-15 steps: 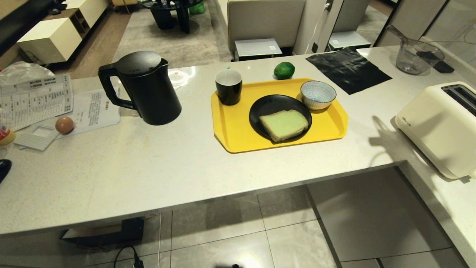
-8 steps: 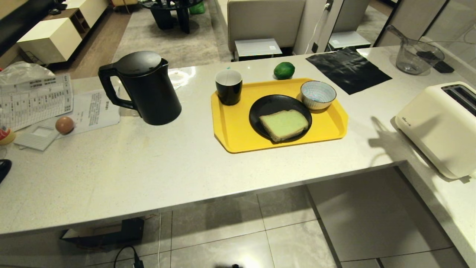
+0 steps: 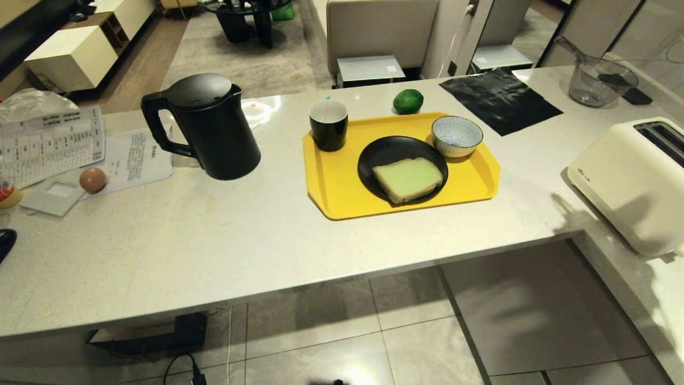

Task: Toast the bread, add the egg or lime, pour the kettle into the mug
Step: Pick up the egg

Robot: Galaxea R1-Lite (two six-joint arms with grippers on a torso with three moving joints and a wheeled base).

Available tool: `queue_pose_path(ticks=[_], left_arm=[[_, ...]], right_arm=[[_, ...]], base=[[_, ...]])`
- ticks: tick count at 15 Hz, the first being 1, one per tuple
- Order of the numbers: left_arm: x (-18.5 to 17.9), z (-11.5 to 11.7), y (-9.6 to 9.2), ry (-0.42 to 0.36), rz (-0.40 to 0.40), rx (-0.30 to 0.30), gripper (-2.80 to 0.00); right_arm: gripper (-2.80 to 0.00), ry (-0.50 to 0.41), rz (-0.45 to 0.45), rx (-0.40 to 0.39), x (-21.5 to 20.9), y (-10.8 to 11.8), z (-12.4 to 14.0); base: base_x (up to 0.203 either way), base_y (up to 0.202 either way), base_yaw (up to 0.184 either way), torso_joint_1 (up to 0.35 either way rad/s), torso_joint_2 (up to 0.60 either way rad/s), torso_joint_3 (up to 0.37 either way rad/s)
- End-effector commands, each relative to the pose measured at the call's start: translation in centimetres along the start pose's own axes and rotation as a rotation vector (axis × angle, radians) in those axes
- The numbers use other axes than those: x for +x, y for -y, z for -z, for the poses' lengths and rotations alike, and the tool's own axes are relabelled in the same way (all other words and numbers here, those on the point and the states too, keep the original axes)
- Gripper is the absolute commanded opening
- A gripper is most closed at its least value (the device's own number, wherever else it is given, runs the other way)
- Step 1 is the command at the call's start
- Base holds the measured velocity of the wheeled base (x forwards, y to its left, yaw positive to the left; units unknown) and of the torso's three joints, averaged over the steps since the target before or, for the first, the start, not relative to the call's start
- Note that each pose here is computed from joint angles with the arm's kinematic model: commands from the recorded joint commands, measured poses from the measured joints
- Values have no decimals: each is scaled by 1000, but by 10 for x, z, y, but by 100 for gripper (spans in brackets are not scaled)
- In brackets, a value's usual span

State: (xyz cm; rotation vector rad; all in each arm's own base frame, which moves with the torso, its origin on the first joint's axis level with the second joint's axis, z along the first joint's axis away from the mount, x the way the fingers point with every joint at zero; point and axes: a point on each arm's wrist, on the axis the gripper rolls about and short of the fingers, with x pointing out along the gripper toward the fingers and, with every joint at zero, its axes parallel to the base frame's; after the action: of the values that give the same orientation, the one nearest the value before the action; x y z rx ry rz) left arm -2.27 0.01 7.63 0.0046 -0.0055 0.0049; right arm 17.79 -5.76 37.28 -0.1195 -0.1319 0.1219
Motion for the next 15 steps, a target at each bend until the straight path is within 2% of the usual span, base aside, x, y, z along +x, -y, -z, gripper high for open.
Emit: queue_pose_path(ticks=[1, 4, 10, 11, 15], left_arm=[[0, 0, 0, 1, -1, 0, -280], [0, 0, 0, 1, 0, -2, -280], [0, 0, 0, 1, -1, -2, -280], [0, 0, 0, 1, -1, -2, -280], [0, 0, 0, 1, -1, -2, -280]], right_arm=[[-280, -62, 51, 17, -25, 4, 28], [-280, -79, 46, 11, -55, 7, 55], [-280, -101, -14, -13, -82, -27, 84], [-280, -109, 42, -14, -87, -35, 89], [-280, -128, 129, 13, -126, -78, 128]], base=[[0, 0, 0, 0, 0, 0], [0, 0, 0, 0, 0, 0], [0, 0, 0, 0, 0, 0], [0, 0, 0, 0, 0, 0], [0, 0, 0, 0, 0, 0]])
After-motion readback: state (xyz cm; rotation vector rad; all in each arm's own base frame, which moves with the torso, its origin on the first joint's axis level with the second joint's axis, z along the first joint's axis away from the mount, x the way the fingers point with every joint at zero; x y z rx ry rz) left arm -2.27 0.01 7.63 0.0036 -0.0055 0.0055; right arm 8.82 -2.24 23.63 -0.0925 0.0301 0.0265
